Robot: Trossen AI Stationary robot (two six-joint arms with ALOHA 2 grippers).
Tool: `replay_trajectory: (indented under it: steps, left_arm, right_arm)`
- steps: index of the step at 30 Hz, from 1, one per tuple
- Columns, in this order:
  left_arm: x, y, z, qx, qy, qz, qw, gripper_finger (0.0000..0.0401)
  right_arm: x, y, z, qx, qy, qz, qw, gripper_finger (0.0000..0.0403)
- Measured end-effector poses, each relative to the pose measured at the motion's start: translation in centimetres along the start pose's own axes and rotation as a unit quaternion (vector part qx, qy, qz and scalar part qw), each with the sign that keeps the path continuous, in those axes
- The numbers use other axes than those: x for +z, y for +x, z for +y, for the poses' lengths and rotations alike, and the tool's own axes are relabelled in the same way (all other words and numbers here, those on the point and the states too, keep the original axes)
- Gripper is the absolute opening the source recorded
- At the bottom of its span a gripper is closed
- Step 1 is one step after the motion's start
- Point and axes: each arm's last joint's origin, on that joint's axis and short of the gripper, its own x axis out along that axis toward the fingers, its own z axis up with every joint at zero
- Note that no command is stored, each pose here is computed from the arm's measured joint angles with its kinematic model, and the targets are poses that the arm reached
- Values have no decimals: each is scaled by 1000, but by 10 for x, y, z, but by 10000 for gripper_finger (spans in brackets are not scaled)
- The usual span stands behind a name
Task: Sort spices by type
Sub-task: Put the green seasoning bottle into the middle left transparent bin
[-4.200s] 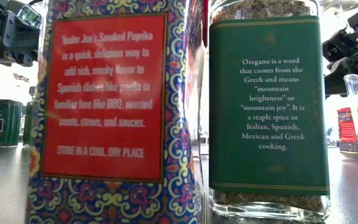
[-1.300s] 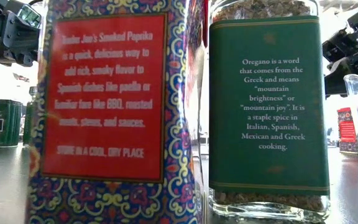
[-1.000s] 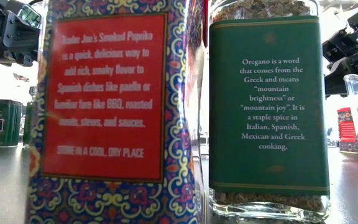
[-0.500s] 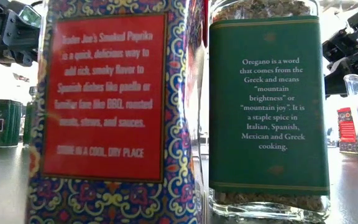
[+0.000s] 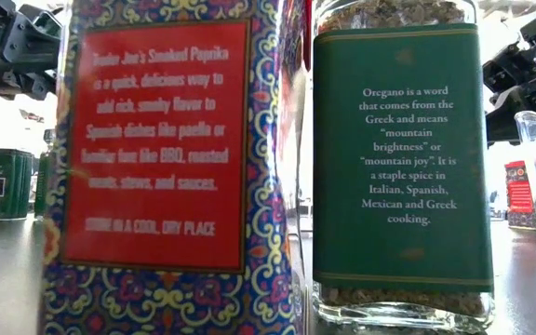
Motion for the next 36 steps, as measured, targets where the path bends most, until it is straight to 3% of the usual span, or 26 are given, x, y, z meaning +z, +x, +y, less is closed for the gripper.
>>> replay_trajectory:
  steps: [17,24,31,36]
  left_arm:
    - [13,0,-4,-14,21,35,999,282]
    - [30,6,-6,-6,26,50,998,282]
    - [60,15,-9,41,52,72,995,282]
    - [89,25,-9,126,59,89,986,282]
  right_arm:
    - [0,0,0,0,0,0,1000,286]
    - [0,0,0,0,0,0,1000,286]
    - [0,0,0,0,0,0,1000,286]
    - [0,0,0,0,0,0,1000,286]
